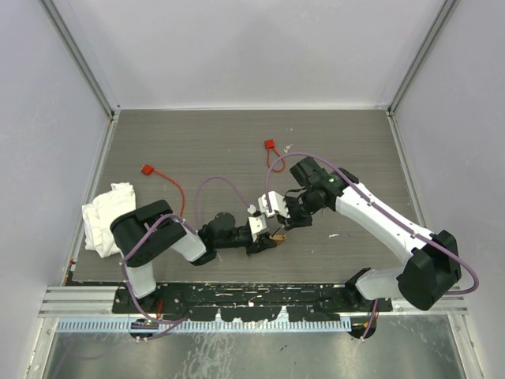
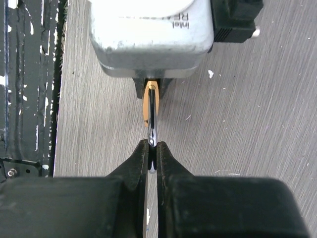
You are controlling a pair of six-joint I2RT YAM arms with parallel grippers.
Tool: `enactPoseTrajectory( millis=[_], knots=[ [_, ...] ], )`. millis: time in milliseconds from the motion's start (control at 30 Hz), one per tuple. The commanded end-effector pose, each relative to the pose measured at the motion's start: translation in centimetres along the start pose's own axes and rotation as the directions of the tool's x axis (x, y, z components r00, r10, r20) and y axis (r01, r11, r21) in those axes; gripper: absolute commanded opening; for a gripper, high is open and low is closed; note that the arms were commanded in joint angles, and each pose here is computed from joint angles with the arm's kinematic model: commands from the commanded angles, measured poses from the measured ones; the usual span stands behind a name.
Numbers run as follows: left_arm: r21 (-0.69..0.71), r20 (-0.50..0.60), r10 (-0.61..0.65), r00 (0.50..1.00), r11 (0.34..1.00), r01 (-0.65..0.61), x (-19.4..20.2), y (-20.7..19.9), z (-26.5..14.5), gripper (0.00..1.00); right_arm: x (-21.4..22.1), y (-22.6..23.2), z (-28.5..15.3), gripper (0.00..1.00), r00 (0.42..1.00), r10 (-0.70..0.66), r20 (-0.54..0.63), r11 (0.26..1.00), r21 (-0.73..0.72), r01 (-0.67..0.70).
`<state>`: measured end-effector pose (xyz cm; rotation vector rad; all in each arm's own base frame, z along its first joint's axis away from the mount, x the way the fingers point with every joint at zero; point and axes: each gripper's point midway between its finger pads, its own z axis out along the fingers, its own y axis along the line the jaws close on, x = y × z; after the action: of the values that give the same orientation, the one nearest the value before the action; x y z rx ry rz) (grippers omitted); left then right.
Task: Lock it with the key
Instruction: Lock the lock.
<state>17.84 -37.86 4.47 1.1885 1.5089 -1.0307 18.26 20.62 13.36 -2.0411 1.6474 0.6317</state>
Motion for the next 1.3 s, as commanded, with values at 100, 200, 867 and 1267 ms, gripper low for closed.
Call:
enactPoseTrajectory(
  millis=[100,200,867,1267],
  knots=[
    [-0.102,0.020,0.042,0.999,0.994,-0.039,-1.3,2.3,0.3,0.00,-2.9,0.1,-1.2,0.01,0.997,0.020,0.071,1.000,0.006,-0.020],
    [-0.100,0.021,0.042,0.999,0.994,-0.040,-1.3,2.2,0.2,0.00,-2.0,0.7,-0.2,0.01,0.997,0.053,0.047,0.998,-0.032,-0.052],
    [-0.084,0.019,0.045,0.999,0.995,-0.044,-1.2,2.0,0.3,0.00,3.1,4.5,4.7,0.01,0.998,0.056,-0.008,0.973,-0.225,-0.056],
    [-0.090,0.053,0.035,0.998,0.996,-0.030,-1.5,2.4,0.0,0.00,6.3,6.9,6.9,0.01,0.989,0.092,-0.115,0.937,-0.327,-0.125]
  ],
)
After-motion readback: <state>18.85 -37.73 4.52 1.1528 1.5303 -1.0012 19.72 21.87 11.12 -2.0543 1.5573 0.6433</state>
